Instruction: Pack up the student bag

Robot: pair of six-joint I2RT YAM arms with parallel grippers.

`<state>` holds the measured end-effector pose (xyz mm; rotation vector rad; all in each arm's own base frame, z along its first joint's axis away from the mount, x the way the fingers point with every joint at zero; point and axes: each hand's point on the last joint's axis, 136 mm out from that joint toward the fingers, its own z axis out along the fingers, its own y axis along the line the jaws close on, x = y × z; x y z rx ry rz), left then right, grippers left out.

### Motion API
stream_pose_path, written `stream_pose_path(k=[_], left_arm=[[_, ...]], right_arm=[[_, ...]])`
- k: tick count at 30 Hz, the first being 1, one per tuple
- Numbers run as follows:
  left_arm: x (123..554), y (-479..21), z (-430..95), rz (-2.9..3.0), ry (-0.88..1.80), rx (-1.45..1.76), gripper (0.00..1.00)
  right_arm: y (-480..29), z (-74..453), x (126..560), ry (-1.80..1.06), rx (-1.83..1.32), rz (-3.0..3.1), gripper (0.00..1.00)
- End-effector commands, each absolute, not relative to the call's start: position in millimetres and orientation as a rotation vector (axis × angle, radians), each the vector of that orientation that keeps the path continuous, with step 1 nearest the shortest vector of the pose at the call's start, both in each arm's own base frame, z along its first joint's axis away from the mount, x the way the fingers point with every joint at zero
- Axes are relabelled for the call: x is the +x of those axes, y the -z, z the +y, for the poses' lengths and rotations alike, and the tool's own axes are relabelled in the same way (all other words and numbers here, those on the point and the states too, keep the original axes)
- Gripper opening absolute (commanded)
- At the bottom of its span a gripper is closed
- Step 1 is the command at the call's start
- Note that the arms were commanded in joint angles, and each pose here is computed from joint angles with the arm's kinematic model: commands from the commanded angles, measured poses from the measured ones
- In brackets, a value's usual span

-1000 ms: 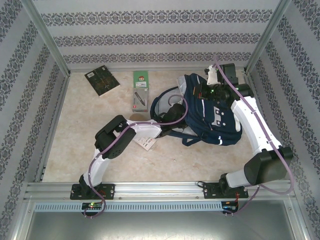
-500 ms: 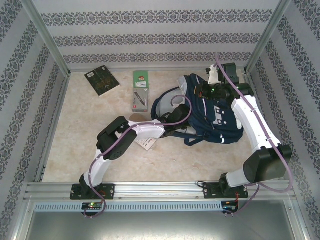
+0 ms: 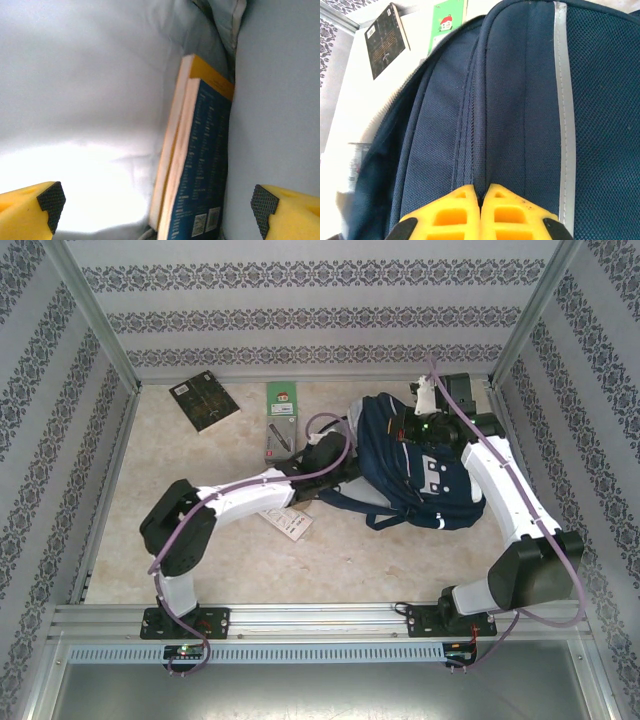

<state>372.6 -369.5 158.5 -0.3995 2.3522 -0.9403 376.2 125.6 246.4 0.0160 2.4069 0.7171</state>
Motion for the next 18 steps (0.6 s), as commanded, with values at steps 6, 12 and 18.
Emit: stream_pose_path(k=[6,12,18], left_arm=[[354,-198,-289,2.383,0.701,-0.321,0.99],[368,-200,-240,2.415,0.627,-0.344,0.98],[393,-188,-203,2.438,0.568,-0.377,0.98]], right_arm=[[-224,116,373,-0.594,-0.019,2.387,0.00],[-212,136,367,-0.598,-0.075,2.403,0.00],[-194,153,362,-0.548,-0.133,2.454,0.00]])
